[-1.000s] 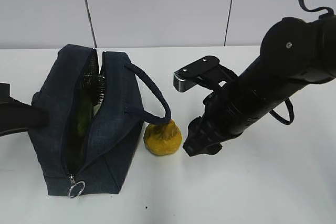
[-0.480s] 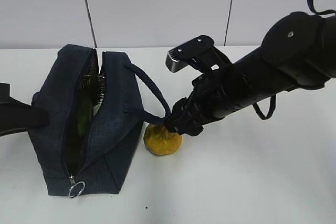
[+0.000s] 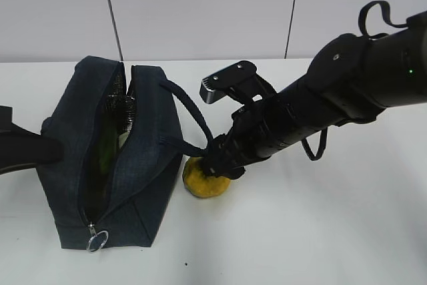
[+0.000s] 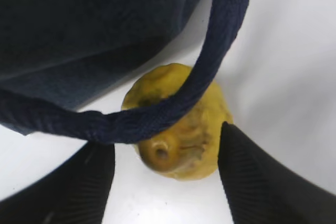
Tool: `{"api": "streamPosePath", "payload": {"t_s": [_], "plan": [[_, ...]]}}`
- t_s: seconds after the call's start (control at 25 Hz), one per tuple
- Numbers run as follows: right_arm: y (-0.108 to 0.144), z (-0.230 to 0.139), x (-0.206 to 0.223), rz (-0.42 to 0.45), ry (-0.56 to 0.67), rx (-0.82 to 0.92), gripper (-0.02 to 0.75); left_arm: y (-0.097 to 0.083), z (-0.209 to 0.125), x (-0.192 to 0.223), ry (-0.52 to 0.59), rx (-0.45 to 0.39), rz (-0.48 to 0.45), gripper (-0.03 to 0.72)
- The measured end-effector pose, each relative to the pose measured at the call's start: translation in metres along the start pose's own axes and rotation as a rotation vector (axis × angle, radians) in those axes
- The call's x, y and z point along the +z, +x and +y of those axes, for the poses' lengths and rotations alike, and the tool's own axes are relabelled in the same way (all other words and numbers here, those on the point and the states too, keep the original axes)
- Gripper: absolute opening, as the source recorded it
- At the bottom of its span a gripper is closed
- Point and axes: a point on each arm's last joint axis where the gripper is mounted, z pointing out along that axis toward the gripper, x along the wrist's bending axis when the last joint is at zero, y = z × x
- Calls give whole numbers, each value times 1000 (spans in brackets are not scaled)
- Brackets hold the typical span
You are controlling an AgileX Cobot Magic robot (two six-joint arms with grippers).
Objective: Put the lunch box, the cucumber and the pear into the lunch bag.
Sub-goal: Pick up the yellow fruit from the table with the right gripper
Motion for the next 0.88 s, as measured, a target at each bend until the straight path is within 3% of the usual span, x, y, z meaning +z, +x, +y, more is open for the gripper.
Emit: {"api": "streamPosePath", "payload": {"t_s": [0.24,0.52,0.88], "plan": [[-6,2,16,6,13,6,463,0,0,0,3,0,-4,-8],[-7,3,18,4,13,6,243,0,0,0,3,0,-4,-8],[-5,0,16,25,69,-51,219,0,0,0,3,0,-4,-6]]}}
